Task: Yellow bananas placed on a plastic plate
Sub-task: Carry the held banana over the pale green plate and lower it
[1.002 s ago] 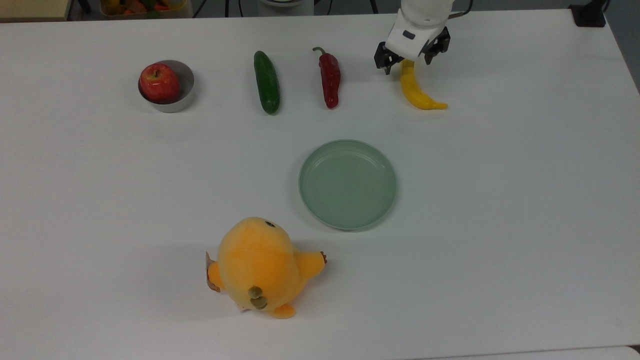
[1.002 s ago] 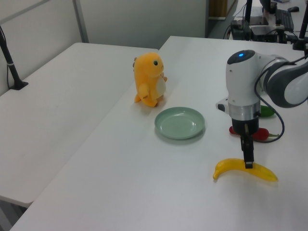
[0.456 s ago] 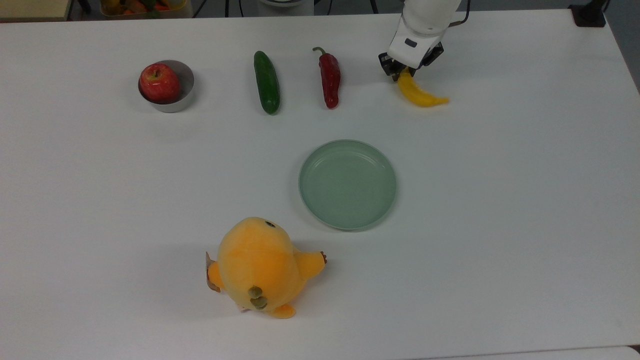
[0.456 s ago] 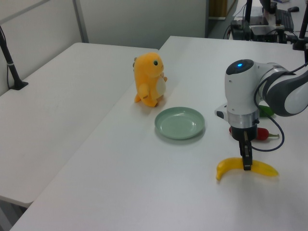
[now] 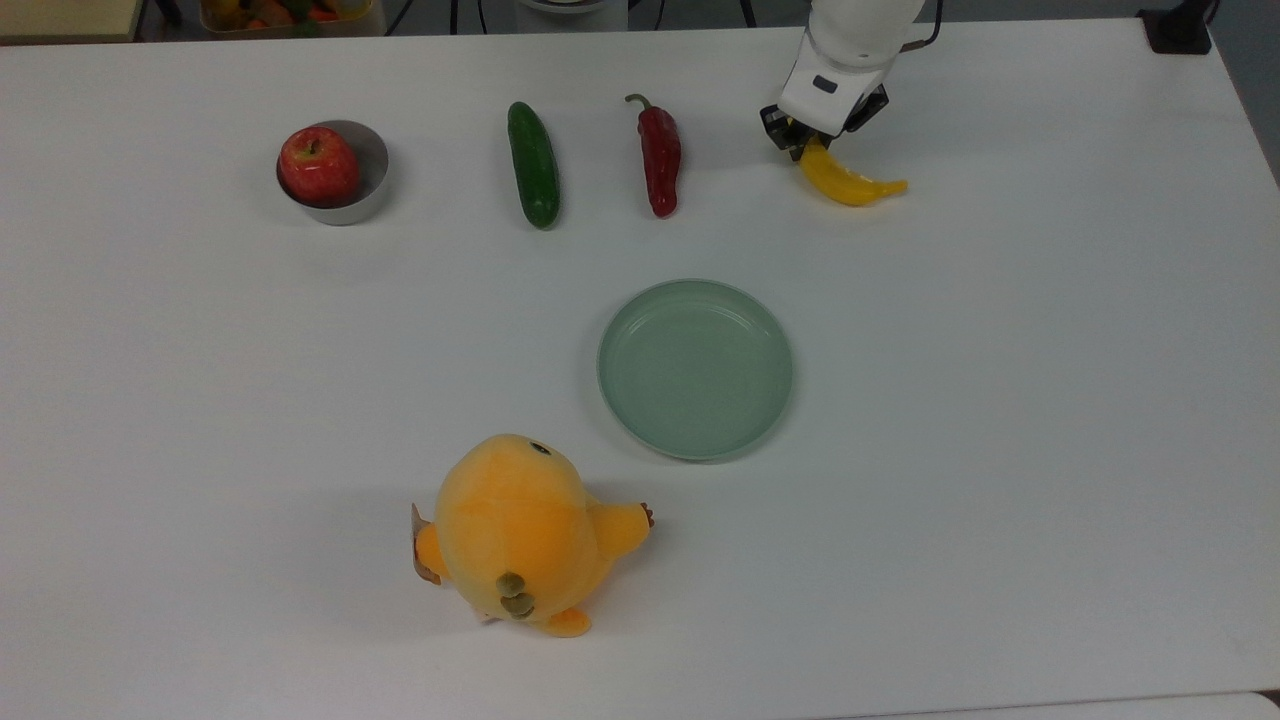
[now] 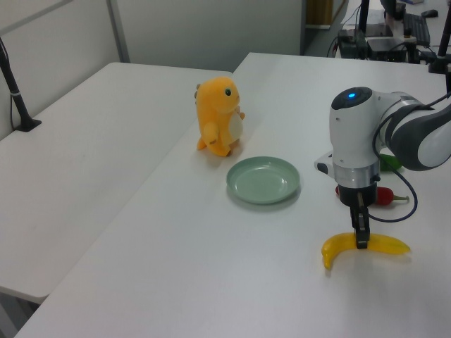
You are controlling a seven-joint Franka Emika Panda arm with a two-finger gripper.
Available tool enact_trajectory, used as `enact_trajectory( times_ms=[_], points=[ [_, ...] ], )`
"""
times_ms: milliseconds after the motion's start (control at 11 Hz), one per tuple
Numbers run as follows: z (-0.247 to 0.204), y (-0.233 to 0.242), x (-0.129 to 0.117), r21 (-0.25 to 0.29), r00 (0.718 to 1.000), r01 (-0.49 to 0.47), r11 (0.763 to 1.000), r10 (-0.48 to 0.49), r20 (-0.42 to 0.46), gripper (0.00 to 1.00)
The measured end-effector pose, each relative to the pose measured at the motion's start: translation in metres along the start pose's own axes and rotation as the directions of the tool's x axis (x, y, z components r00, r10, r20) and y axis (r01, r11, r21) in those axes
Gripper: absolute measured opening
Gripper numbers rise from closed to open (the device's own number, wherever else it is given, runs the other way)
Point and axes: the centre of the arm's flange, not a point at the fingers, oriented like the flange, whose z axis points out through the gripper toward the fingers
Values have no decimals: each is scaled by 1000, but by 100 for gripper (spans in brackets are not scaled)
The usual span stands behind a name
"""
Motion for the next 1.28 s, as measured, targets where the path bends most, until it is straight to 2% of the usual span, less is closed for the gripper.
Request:
enact_trajectory(
  times_ms=[273,547,911,1094,1276],
  points=[
    [-17,3,4,4,1000,-9,1000,9,-28,29],
    [-61,28,25,17,996,-60,998,61,-62,29],
    [-148,126,64,48,964,-183,982,189,-189,29],
    [-168,178,72,41,952,-200,979,204,-230,29],
    [-168,217,82,30,947,-209,977,210,-242,29]
  ],
)
